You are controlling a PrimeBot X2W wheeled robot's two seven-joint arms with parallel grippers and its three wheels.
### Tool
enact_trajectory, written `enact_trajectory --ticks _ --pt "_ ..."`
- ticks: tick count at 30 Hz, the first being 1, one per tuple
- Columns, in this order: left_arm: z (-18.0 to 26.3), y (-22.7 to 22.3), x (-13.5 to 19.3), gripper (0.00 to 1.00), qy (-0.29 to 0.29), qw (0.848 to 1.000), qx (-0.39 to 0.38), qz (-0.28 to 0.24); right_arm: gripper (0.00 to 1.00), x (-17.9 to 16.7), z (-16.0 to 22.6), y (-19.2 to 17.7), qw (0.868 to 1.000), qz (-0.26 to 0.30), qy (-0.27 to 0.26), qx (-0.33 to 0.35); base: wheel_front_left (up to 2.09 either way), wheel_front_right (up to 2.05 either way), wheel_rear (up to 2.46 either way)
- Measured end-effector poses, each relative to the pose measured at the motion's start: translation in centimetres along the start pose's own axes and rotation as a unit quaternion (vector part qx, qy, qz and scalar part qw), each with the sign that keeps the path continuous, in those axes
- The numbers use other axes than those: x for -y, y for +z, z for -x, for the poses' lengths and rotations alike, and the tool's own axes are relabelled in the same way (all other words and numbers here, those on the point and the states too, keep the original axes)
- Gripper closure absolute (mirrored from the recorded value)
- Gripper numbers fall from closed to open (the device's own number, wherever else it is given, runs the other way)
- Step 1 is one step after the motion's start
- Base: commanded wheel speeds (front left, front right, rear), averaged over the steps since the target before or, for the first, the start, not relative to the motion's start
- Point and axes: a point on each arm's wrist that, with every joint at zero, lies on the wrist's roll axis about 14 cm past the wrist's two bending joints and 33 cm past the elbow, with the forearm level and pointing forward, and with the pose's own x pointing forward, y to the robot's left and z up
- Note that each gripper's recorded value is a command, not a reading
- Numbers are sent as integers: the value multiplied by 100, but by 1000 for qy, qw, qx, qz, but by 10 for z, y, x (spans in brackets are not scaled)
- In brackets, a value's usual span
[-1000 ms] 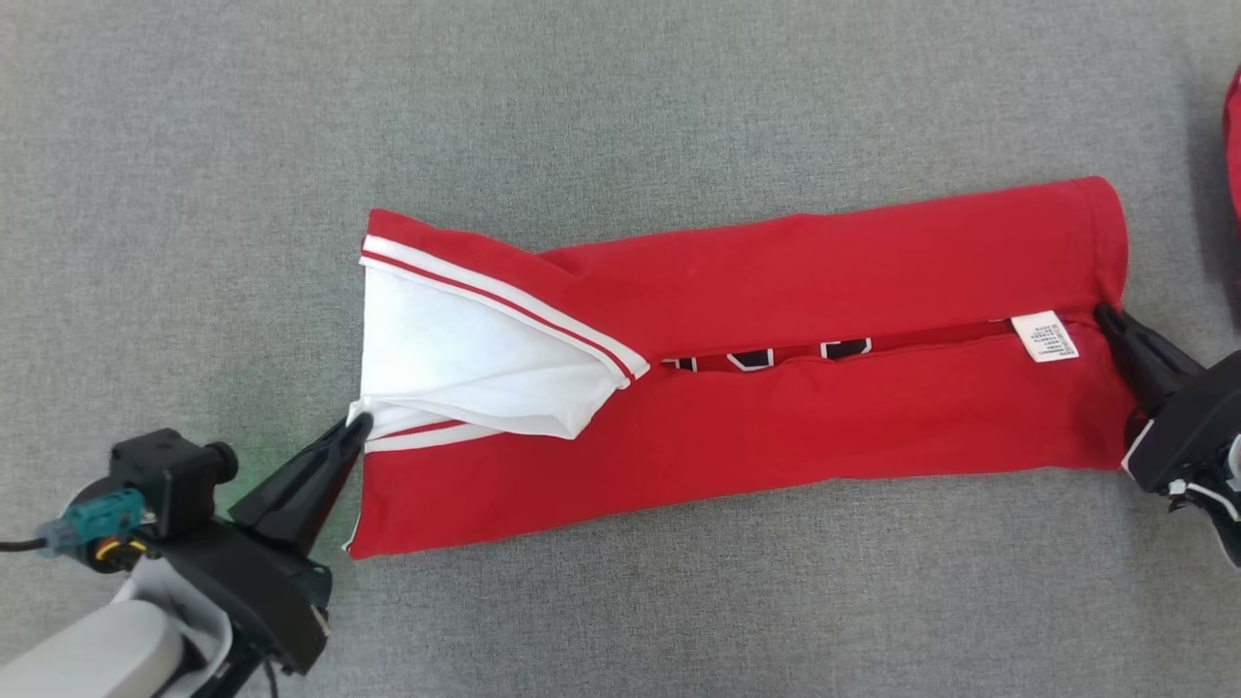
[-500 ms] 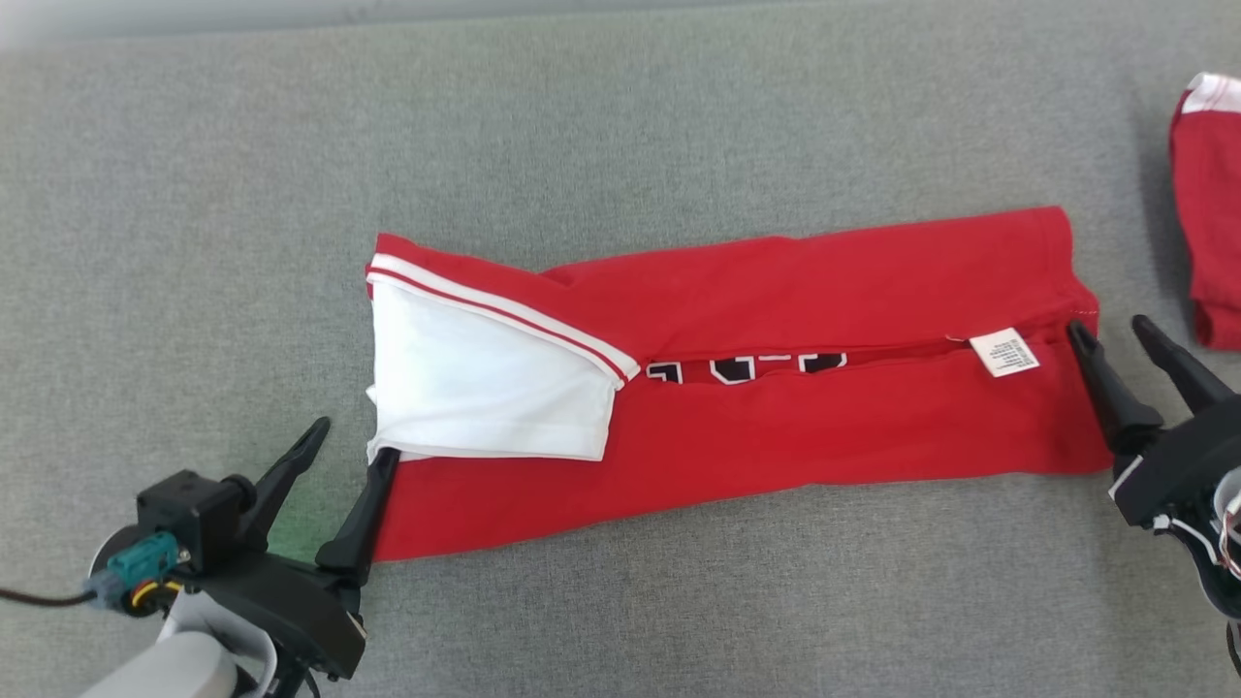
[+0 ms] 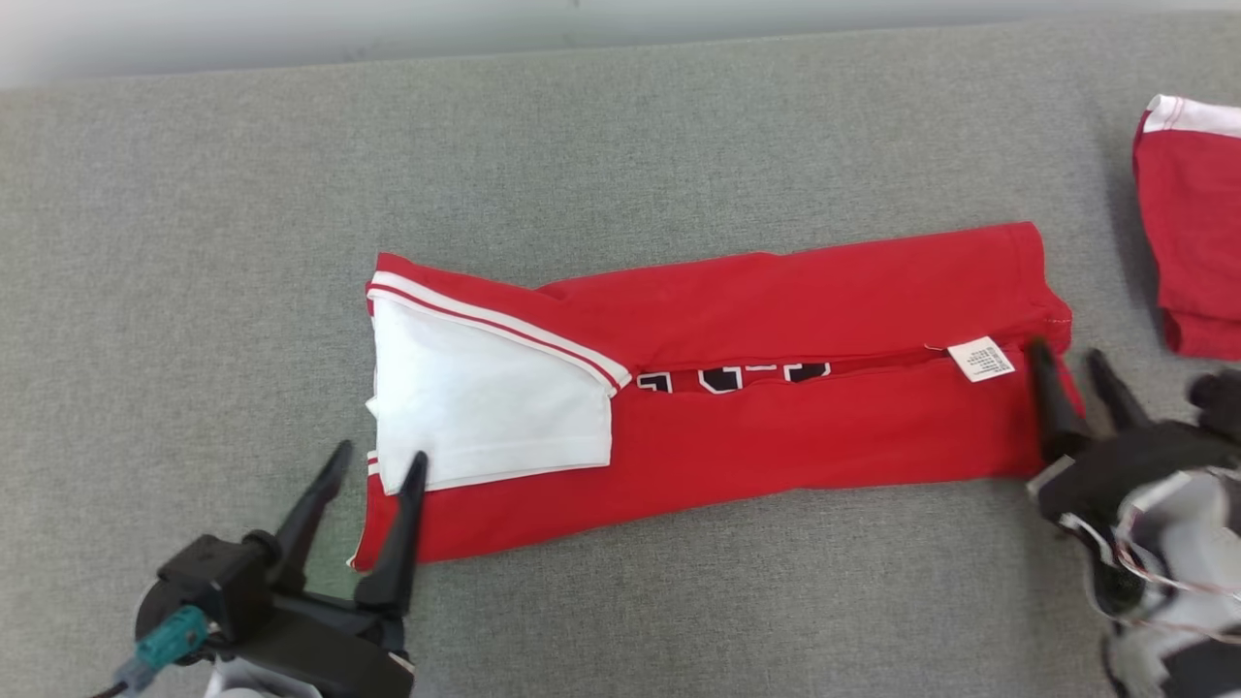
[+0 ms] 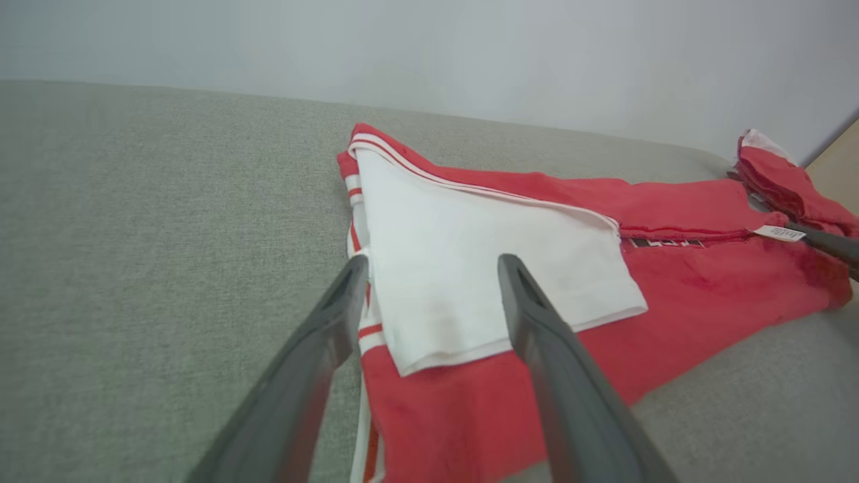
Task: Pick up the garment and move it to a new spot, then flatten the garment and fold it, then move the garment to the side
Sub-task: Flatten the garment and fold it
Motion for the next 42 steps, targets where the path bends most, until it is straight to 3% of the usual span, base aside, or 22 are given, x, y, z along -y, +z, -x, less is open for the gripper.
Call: enact_trajectory --ticks 4,13,16,25,35,36,38,39,42 --pt "1 -1 4 0 -9 1000 7 -8 0 -11 -17 -1 1000 -24 3 11 0 0 0" --pt "8 -4 1 0 -4 1000 8 -17 0 -9 -30 -15 1000 -17 -9 3 0 0 0" --pt "11 -4 1 0 -3 1000 10 -18 0 -7 -33 -12 999 -43 -18 14 0 0 0" --pt "18 -6 0 0 1 1000 7 -20 0 11 -14 2 997 -58 -28 46 0 0 0" --pt "17 2 13 0 -18 999 21 -30 0 -5 -11 -7 998 -55 -15 25 0 0 0" --pt "18 2 13 0 -18 999 21 -31 4 -5 -12 -8 998 -55 -17 21 0 0 0" --pt "19 3 13 0 -17 999 22 -31 44 -5 -13 -9 998 -57 -20 17 0 0 0" --pt "20 3 13 0 -17 999 22 -31 51 -5 -14 -8 998 -59 -22 16 0 0 0" --pt "22 3 14 0 -16 999 23 -30 59 -4 -15 -10 998 -64 -27 11 0 0 0"
